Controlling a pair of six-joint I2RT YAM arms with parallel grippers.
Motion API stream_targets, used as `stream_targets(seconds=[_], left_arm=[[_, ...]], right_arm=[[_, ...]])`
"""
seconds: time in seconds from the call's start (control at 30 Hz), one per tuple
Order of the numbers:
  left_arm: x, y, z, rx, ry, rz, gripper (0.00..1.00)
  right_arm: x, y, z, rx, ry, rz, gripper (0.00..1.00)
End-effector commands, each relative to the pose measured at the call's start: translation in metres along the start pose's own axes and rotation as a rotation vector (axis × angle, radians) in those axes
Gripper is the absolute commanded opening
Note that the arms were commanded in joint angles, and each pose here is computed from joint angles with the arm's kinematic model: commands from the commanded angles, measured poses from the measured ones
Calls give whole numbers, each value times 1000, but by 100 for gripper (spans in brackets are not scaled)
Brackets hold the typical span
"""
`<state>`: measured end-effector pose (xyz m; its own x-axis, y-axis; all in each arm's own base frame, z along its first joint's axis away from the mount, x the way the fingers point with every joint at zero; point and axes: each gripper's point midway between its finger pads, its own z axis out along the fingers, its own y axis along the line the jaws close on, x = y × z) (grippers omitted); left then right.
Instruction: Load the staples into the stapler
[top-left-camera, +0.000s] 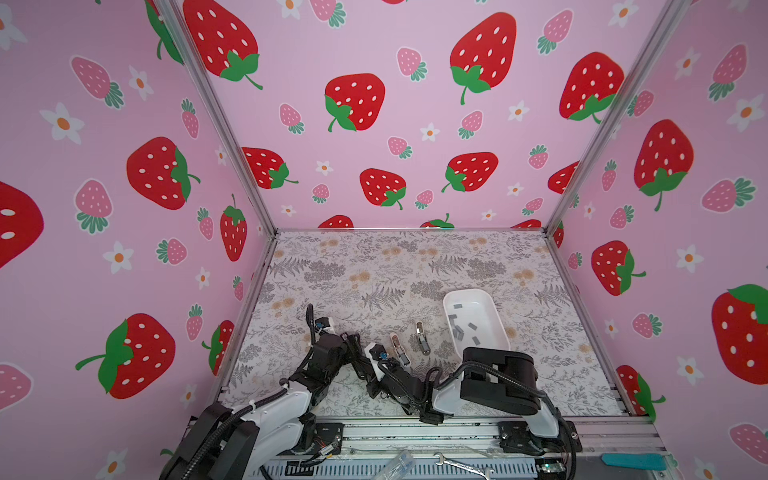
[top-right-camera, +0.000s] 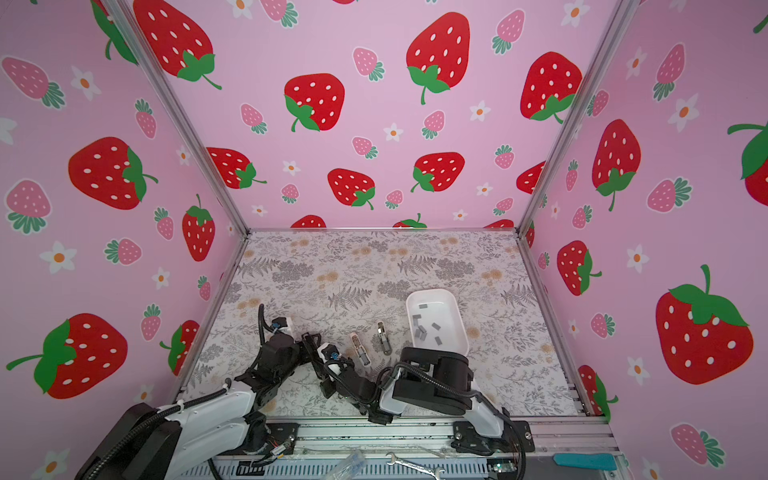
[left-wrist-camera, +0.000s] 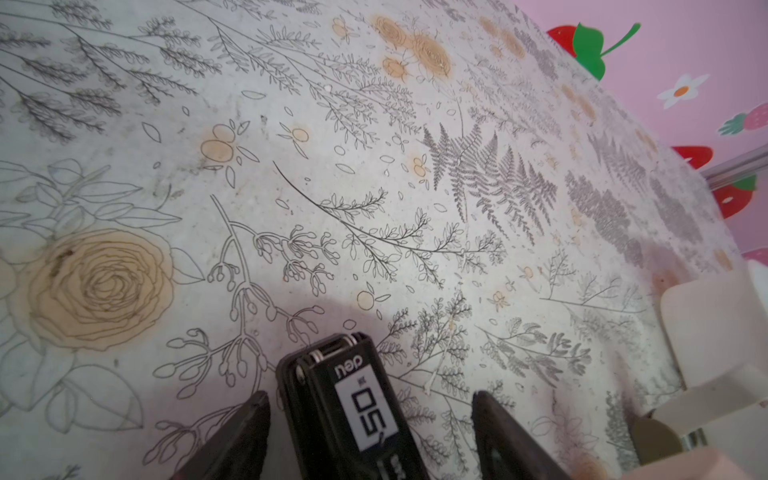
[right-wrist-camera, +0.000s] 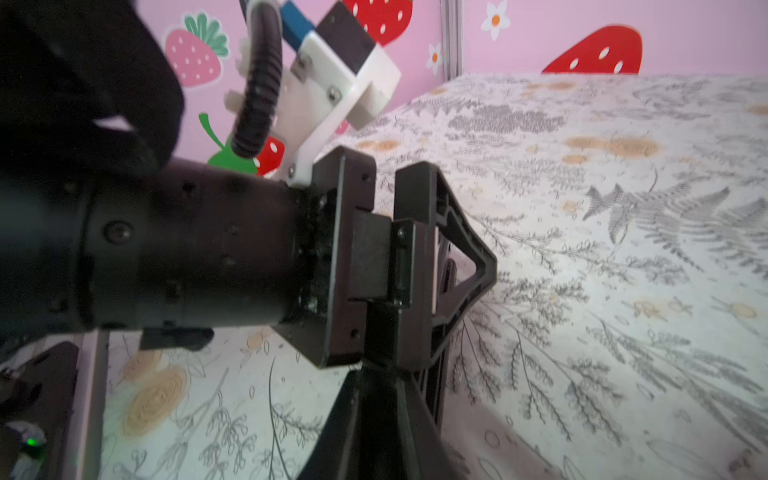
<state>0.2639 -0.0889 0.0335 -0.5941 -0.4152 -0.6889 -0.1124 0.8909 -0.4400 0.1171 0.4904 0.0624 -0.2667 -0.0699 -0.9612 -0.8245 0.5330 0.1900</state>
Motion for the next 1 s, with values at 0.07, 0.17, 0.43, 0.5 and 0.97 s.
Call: stream_targets(seconds=[0.07, 0.17, 0.43, 0.5, 0.97], left_arm=[[5, 5, 4, -28, 16, 8, 78], [3, 3, 4, -26, 14, 11, 78], [-16, -9, -2, -19, -2, 29, 79], [-24, -14, -6, -14, -12, 37, 80], [-71, -47, -49, 84, -108, 101, 83]], right_arm=[[111, -40, -20, 94, 335, -191, 18], [98, -34, -17, 90, 317, -178, 19], [22, -15, -8, 90, 208, -158, 22], [3, -11, -10, 85, 182, -152, 25], [-45, -48, -86, 147, 98, -55, 36]])
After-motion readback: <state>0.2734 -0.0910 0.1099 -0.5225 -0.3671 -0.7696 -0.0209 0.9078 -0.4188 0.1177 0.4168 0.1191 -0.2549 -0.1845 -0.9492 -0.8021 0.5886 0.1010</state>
